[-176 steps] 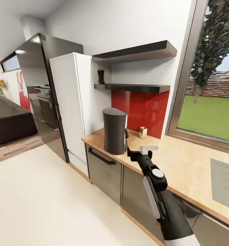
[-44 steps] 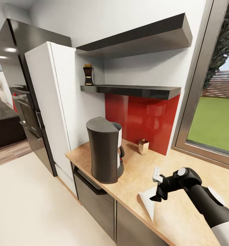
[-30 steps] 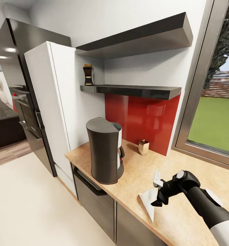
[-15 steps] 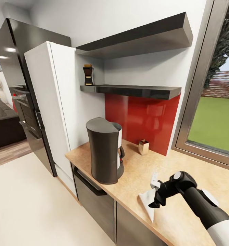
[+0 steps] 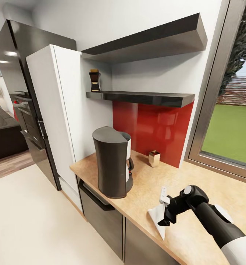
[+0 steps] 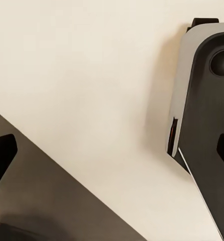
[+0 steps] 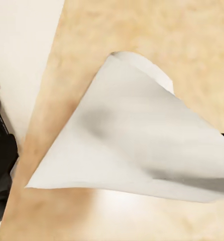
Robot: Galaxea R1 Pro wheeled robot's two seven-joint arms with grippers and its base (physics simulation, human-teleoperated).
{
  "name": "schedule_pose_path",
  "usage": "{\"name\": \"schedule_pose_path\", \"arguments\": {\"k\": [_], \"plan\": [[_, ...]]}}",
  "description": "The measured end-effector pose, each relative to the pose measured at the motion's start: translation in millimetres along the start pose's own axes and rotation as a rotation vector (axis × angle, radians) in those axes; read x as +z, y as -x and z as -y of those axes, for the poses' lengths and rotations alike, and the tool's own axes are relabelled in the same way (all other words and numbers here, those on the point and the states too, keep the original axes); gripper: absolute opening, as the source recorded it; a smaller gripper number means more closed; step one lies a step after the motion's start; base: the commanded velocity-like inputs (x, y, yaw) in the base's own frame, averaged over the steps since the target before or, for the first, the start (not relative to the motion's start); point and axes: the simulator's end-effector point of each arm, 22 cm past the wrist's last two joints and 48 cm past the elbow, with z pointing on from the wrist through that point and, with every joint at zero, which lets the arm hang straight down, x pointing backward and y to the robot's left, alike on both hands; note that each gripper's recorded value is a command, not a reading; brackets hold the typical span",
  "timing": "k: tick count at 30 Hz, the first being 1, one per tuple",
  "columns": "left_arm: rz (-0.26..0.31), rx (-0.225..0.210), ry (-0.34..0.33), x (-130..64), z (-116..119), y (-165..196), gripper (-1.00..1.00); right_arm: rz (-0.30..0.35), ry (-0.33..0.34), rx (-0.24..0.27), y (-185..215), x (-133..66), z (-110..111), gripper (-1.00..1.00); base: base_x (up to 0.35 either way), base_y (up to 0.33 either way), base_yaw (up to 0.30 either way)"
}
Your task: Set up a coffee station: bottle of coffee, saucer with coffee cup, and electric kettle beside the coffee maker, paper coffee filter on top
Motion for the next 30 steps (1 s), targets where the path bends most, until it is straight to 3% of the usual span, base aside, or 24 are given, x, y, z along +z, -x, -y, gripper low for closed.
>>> {"name": "schedule_pose_path", "arguments": {"k": [15,30], "plan": [[-0.001,0.0,0.0,0.1,-0.8,-0.2,1.0,0.023,0.017,-0.006,14.1,6.3,-8.6,1.0,0.0,0.0,0.0],[-0.001,0.0,0.001,0.2,-1.2,-0.1,1.0,0.007,0.063,0.027,8.7,23.1,-20.5,1.0,0.0,0.0,0.0]]}}
